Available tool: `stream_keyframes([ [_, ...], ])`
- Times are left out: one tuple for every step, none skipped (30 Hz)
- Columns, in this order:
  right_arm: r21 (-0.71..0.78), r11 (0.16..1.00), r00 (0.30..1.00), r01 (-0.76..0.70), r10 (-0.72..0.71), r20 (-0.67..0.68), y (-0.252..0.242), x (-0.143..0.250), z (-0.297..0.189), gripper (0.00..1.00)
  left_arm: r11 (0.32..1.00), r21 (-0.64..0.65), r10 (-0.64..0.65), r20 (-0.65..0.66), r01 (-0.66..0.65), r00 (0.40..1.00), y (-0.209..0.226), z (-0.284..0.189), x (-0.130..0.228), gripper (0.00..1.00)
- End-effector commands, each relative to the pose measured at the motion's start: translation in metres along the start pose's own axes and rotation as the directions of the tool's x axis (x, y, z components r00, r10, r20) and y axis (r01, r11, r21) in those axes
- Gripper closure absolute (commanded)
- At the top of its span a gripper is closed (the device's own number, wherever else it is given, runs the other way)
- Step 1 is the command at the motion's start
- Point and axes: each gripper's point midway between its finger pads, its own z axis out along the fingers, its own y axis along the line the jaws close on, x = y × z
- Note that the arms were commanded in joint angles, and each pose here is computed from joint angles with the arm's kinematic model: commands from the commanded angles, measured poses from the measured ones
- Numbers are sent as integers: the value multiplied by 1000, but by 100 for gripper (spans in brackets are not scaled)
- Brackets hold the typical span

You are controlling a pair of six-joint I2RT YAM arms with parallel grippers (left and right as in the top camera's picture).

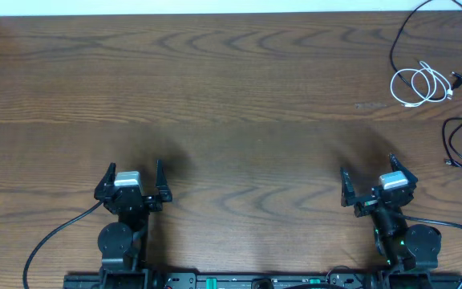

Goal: Untangle cables

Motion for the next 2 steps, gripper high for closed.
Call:
stream_keyframes([
  [0,1000,1000,-5,5,-1,1,1,0,1,1000,-9,17,-53,-17,998,1,1,17,2],
  [0,1000,1000,-4,4,-1,1,1,0,1,1000,-9,17,-53,-17,998,1,1,17,2],
])
